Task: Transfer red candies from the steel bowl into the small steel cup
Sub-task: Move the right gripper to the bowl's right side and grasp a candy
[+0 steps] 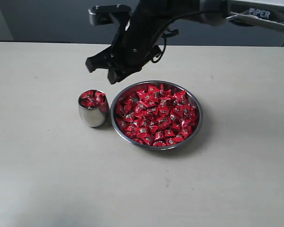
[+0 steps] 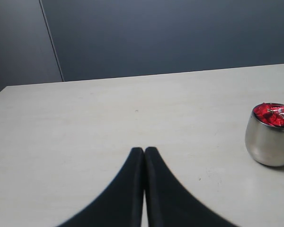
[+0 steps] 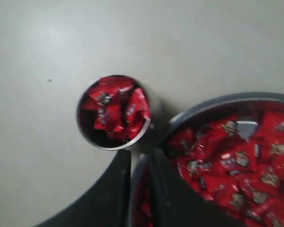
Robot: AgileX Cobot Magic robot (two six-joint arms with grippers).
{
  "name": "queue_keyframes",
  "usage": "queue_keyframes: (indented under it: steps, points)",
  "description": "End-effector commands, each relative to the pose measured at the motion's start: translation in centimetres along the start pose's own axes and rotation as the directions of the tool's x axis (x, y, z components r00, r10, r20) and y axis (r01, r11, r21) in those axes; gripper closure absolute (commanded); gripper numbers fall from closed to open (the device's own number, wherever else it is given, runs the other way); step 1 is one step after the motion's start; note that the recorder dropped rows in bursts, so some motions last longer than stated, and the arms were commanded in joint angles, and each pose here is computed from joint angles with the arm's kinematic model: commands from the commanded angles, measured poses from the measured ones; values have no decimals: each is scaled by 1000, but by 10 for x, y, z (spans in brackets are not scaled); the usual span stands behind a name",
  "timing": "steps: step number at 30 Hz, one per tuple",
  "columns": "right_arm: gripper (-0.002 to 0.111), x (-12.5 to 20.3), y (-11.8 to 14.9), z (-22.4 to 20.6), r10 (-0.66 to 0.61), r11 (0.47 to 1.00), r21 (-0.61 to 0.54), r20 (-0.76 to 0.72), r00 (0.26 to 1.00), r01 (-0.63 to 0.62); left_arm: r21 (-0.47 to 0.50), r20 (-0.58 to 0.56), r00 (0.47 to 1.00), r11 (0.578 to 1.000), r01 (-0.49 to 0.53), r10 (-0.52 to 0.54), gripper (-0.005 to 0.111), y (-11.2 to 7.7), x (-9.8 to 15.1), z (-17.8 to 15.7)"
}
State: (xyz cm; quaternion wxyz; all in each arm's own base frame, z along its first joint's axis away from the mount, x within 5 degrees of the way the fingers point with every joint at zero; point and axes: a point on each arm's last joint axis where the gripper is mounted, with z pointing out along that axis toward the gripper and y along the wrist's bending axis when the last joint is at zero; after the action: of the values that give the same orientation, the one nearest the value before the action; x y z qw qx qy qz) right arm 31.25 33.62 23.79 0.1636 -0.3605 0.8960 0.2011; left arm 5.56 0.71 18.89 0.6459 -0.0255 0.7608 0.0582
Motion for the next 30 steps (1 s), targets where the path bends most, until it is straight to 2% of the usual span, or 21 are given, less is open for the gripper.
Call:
queue_keyframes:
  steps: [1, 7, 12, 30]
  points:
    - [93, 3, -47, -16, 97, 994, 55, -45, 994, -95, -3, 15, 1000, 1000, 0, 0, 106, 0, -3, -1]
    - [93, 18, -100, -21, 245, 966, 97, -67, 967, -238, -3, 15, 1000, 1000, 0, 0, 106, 0, -3, -1]
    - [93, 37, -125, -13, 339, 939, 99, -93, 936, -330, -3, 15, 1000, 1000, 0, 0, 106, 0, -3, -1]
    - [93, 57, -136, 30, 446, 895, 61, -123, 887, -442, -3, 15, 1000, 1000, 0, 0, 106, 0, -3, -1]
